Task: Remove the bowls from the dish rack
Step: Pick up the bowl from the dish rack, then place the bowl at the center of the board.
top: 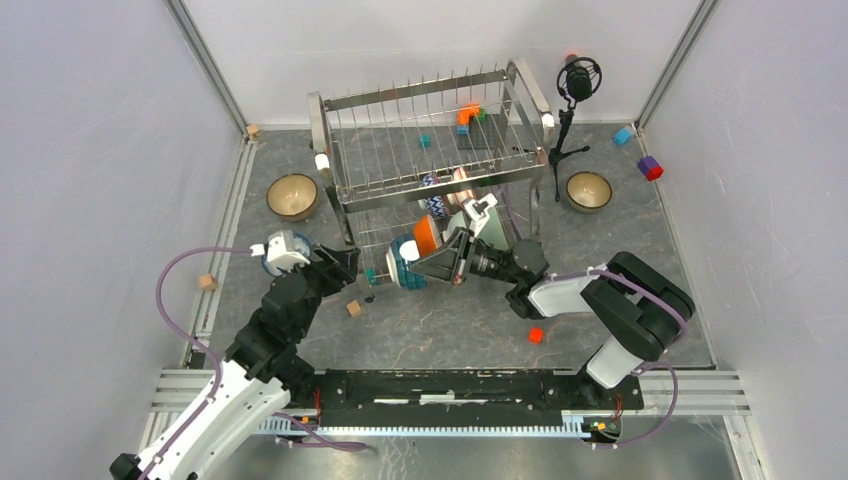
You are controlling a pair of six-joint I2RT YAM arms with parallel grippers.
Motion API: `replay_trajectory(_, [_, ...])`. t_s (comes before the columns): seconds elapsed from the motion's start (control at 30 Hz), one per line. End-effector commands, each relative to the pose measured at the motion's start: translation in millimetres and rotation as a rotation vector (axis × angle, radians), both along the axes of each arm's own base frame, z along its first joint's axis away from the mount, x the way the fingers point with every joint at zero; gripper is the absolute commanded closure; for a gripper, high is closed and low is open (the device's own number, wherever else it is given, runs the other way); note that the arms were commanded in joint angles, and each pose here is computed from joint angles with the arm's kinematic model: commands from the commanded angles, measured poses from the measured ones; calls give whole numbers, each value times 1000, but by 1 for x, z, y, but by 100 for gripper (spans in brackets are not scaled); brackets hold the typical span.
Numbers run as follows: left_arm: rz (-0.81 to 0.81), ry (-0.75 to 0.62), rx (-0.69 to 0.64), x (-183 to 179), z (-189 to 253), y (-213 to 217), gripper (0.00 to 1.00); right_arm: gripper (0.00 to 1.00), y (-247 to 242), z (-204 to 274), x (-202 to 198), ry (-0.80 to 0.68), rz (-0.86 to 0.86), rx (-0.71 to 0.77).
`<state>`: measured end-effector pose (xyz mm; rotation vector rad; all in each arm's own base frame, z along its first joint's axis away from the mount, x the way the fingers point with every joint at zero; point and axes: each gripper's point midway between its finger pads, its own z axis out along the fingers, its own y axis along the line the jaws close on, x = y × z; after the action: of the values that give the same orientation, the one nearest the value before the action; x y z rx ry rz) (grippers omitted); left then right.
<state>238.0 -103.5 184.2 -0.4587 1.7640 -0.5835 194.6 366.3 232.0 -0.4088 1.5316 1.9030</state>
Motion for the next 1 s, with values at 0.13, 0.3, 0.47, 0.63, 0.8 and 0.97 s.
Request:
replay_trajectory(0.13, [-13,30,-127,-37,27,13,0,100,-27,6,-36,-162,13,-14])
replay_trajectory(0.3, [21,95,-154,-68,27,33,0,100,-32,-31,-51,-256,-5,-212])
replay_trajectory(0.47, [11,122,-177,-85,31,40,0,100,-38,-69,-65,-439,-68,-512])
replay_trajectory(0.63, [-72,72,-206,-91,41,29,0,100,-58,-85,-75,-522,-116,-643])
replay_trajectory(0.8, [-289,-8,-252,-100,50,-7,0,100,-84,-104,-74,-625,-236,-837])
replay_trajectory(0.97, [-360,227,-124,-97,14,-26,0,100,-107,-121,-69,-694,-366,-994])
